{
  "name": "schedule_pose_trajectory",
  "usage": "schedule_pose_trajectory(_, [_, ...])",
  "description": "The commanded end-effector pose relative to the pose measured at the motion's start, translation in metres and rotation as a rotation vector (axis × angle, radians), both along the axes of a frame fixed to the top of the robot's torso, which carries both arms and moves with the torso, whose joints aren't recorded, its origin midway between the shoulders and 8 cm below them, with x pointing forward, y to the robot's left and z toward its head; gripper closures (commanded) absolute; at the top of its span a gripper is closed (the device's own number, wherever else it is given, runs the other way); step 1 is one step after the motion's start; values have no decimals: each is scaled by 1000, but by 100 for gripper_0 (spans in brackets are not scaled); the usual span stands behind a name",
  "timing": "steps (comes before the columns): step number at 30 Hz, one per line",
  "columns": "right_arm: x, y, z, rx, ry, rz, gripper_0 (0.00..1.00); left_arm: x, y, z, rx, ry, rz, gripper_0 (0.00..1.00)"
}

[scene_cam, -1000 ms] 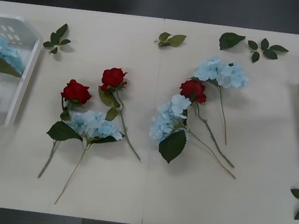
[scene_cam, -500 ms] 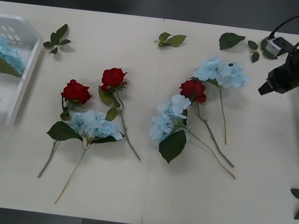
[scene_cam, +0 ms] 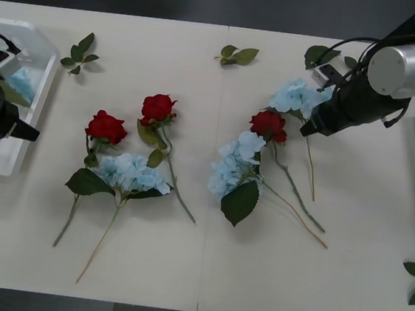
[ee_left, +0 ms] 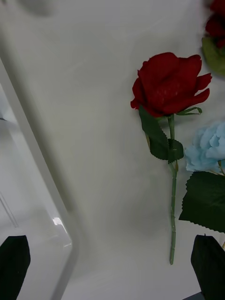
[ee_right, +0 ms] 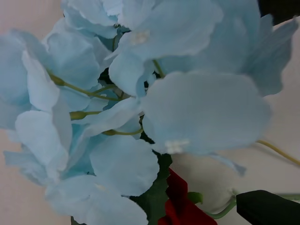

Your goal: Put the red flowers into the right box and the blue flowers into the left box

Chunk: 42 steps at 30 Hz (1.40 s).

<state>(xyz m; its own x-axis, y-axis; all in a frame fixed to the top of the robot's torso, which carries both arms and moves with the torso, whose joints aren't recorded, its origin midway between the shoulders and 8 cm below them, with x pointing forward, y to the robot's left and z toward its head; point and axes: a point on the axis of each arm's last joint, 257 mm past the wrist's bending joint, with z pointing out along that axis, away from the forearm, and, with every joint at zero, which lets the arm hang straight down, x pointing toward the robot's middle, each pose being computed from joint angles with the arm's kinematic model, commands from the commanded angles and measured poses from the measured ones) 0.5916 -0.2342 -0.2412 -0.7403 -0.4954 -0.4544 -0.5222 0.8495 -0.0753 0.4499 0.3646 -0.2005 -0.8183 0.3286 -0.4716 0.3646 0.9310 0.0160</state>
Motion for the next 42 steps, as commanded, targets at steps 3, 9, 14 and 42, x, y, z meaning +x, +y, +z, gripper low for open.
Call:
schedule_pose_trajectory(3, [17,14,9,38,-34,-35,0,-3,-11,-21,23,17,35,0])
schedule_pose_trajectory(9, [21,14,-2,40,-35,-51,0,-2,-21,-40,48,21,52,0])
schedule_pose_trajectory(14, [24,13,-14,30,-39,-60,0,6,-30,-51,92,1,42,0])
schedule_pose_trajectory(42, [28,20,-44,-20,-58,-40,68,22,-94,-103,116,-11,43,0])
